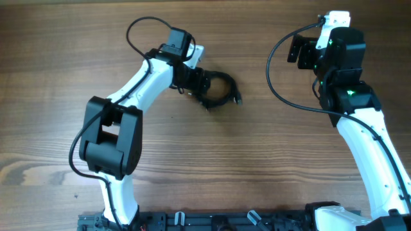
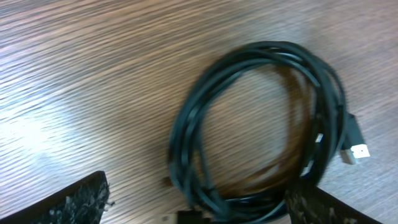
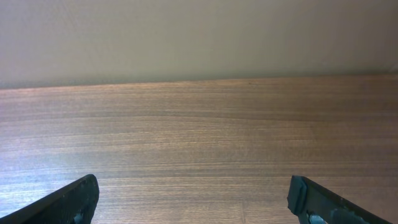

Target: Untangle cables

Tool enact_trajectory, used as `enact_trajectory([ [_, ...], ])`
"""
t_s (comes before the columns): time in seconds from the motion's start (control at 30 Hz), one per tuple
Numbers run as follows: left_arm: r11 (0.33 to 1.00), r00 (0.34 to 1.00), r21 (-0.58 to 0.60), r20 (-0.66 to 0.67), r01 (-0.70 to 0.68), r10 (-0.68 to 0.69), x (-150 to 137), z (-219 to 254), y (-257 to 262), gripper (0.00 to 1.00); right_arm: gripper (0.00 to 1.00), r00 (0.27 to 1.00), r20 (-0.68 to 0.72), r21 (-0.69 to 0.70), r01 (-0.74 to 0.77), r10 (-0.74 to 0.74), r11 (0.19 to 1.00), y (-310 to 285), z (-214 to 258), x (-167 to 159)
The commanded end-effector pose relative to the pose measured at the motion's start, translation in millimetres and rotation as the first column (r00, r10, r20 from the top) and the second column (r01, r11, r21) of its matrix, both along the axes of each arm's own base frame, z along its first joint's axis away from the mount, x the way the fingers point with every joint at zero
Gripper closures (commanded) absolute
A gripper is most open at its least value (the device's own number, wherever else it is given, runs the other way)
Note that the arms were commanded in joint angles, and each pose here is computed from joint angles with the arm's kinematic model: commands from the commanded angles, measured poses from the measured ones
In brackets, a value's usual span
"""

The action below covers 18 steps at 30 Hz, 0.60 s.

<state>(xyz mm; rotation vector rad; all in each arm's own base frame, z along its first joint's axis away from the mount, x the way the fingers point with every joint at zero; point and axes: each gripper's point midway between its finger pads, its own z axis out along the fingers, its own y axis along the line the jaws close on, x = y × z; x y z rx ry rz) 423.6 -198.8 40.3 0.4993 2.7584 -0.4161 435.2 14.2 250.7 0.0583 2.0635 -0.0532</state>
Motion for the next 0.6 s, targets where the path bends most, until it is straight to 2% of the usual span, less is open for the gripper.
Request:
enact_trajectory([
  [0.0,0.998,0.999,0.039,0.022,0.046,-0.047,0,-9,-16,0.08,0.0,1.0,-0.005,0.009,0.02,-0.02,1.0,-1,-3,-1],
  [0.13,0.995,0.998,0.077,0.018,0.055,-0.056,-3,-18,-19,0.13,0.0,1.0,-0.009,0.009,0.02,-0.02,1.0,-1,-4,-1],
  [0.37,0.992,0.998,0.109,-0.022,0.057,-0.055,-9,-39,-19,0.16,0.0,1.0,-0.011,0.008,0.02,-0.02,1.0,-1,-4,-1],
  [0.57,0.985,1.0,0.173,0.012,0.017,-0.019,-1,-40,-7,0.22,0.0,1.0,-0.012,0.006,0.019,-0.019,1.0,-1,-5,-1],
])
